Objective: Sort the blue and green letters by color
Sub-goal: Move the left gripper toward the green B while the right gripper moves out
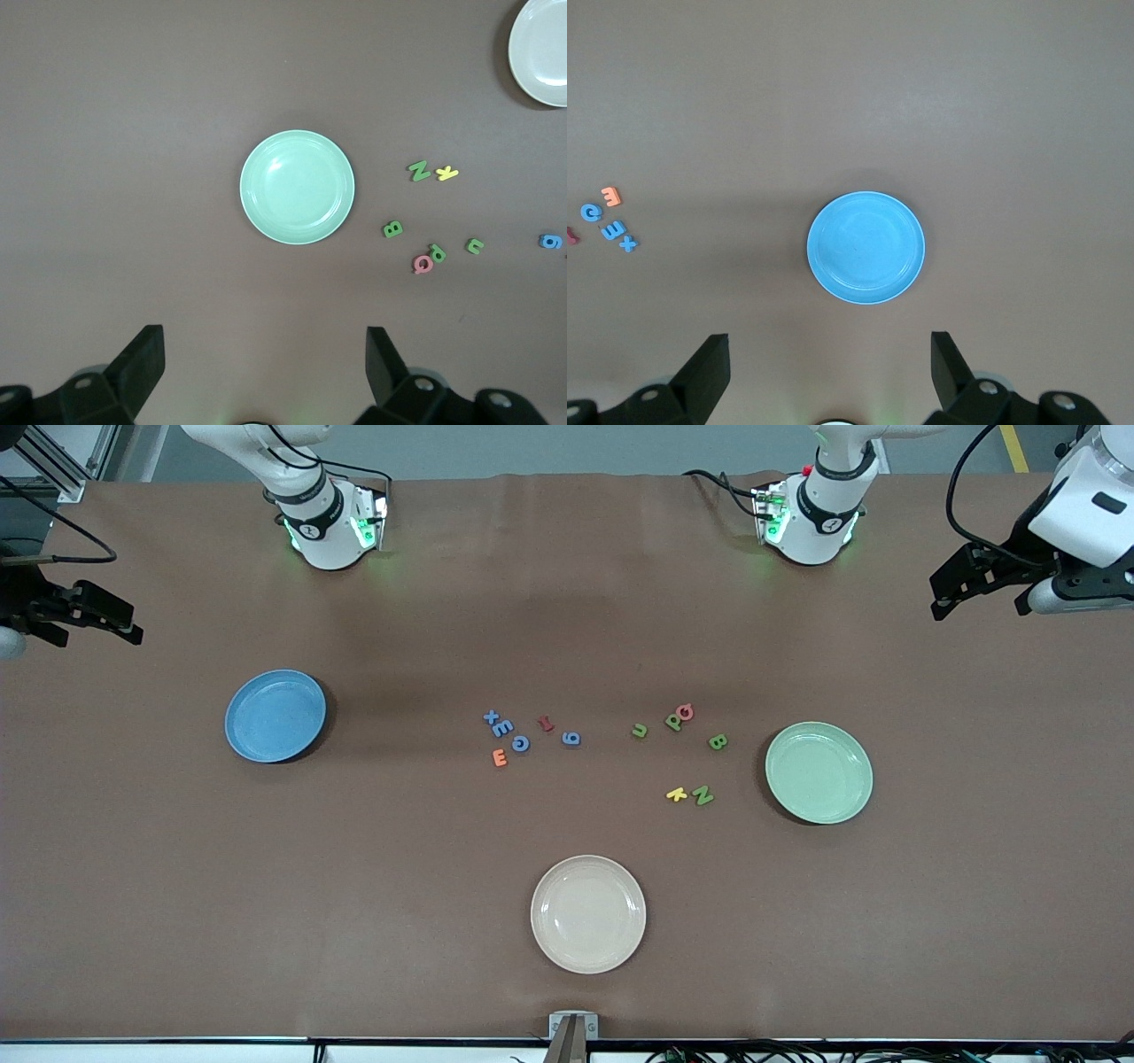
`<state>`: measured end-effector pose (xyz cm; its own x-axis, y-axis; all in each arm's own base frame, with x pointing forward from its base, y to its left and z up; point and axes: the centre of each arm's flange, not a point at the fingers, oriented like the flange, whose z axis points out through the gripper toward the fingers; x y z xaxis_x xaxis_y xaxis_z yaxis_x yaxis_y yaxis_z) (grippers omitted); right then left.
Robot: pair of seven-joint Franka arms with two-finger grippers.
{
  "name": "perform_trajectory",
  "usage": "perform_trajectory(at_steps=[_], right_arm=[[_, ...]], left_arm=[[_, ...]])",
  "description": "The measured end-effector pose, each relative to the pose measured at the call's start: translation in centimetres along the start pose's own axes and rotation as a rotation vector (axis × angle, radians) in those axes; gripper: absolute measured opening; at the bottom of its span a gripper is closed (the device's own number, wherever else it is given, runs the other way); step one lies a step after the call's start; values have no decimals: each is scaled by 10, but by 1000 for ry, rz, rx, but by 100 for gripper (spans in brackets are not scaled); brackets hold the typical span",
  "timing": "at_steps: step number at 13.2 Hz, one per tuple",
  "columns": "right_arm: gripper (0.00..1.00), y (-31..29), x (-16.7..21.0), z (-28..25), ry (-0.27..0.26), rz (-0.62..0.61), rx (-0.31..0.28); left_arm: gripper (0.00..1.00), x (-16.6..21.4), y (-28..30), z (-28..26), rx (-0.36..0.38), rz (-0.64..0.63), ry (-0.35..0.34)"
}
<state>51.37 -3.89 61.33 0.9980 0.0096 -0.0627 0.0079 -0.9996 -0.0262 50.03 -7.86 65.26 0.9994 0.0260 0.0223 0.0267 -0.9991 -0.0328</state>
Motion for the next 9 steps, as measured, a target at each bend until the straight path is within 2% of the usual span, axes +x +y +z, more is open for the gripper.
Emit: perform_trajectory(at_steps=[4,9], right_arm=[[100,3,-2,1,-14,6,0],[100,5,-2,-2,-7,10,-1]], left_arm=[[100,7,1,4,-2,2,-7],[100,20,4,18,-2,7,-34]])
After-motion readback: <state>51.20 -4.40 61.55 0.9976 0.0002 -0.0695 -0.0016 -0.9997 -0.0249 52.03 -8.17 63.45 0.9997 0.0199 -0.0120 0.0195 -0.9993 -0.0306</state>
